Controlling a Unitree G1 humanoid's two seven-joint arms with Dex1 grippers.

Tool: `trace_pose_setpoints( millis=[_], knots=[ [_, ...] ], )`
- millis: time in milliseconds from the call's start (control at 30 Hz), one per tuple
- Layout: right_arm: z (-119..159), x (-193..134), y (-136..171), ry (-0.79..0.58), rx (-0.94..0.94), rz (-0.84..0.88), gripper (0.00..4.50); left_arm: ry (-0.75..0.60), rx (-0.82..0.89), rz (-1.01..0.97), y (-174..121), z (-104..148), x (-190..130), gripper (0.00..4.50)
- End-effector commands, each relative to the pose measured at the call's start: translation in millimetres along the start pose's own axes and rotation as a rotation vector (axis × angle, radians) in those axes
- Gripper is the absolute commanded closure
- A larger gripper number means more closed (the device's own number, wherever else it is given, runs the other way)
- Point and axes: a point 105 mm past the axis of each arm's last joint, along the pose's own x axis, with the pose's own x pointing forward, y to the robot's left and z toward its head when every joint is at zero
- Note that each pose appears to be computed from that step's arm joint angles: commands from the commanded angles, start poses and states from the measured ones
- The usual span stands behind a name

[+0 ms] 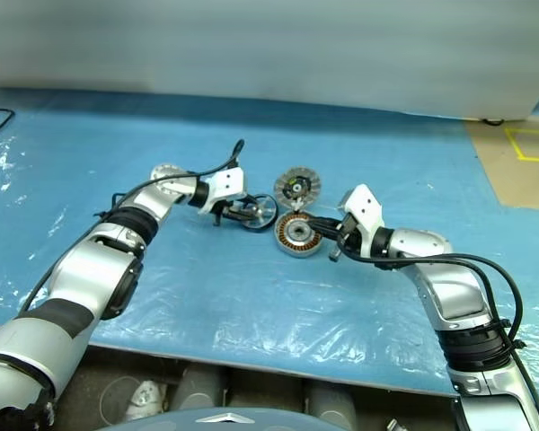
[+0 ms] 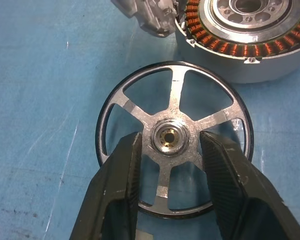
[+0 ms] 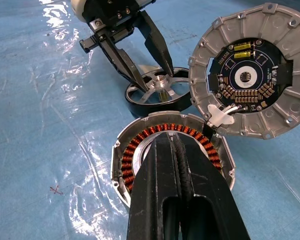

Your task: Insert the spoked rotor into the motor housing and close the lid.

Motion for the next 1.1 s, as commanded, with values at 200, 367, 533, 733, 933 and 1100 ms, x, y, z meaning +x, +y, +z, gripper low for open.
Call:
trace_pose_setpoints(
  millis=[200, 367, 533, 733, 933, 1100],
  knots=[
    [13, -1, 4, -0.051, -0.031, 0.007, 4.50, 0.098, 0.060, 0.028, -6, -17, 9, 2.61],
    [13, 0, 4, -0.051, -0.033, 0.010, 4.50, 0.112, 0.006, -0.025, -16, -24, 12, 2.61],
    [13, 1, 4, -0.050, -0.033, 0.009, 4.50, 0.115, 0.015, 0.013, -12, -24, 13, 1.71],
    [13, 1, 4, -0.050, -0.034, 0.006, 4.50, 0.124, 0.005, -0.017, -17, -27, 13, 1.39],
    [12, 1, 4, -0.049, -0.034, 0.001, 4.50, 0.125, -0.035, -0.054, -23, -31, 13, 1.39],
    [14, 1, 2, -0.054, -0.041, -0.006, 4.50, 0.130, -0.071, -0.083, -26, -34, 11, 2.57]
  ],
)
